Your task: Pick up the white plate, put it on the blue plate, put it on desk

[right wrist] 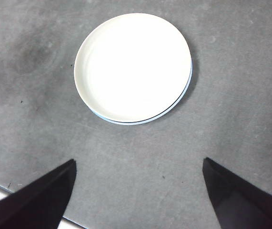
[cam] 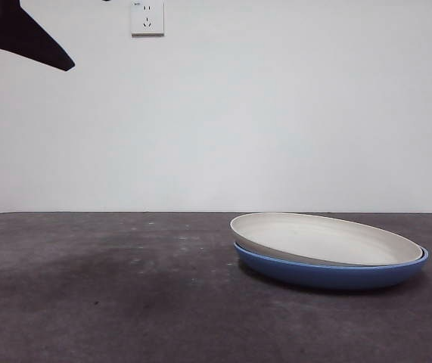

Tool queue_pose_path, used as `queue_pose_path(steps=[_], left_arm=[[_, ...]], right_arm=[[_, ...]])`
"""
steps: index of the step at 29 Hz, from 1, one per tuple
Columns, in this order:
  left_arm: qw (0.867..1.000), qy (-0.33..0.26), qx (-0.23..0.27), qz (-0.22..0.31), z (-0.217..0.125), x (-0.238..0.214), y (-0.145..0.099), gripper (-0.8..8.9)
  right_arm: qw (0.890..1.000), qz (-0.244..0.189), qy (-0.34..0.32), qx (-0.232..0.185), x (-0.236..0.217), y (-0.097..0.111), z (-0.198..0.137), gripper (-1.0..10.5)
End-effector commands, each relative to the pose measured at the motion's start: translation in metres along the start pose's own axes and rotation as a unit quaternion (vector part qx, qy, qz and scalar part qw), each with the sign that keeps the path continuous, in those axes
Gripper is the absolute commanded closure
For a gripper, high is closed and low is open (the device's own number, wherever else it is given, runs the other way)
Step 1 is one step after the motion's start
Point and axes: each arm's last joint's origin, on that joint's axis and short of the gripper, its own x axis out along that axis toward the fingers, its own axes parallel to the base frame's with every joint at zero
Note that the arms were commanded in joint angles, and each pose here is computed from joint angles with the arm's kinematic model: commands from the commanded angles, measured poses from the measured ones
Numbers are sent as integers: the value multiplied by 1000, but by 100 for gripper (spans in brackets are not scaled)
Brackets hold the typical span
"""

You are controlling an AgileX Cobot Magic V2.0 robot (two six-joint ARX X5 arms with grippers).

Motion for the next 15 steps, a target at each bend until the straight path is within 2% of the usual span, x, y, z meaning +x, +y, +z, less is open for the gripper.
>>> queue_pose_path(steps=[1,8,15], left_arm=[[1000,-10,11,-7,5,-1,-2,440],[1000,-11,10,-7,5,-1,-2,439],[1000,-11,10,-7,5,-1,-2,439]], right_arm=[[1000,2,-4,7,0,0,2,521],[999,-4,-1,44,7,-2,9,522],[997,-4,10,73,47,-16,41,522]])
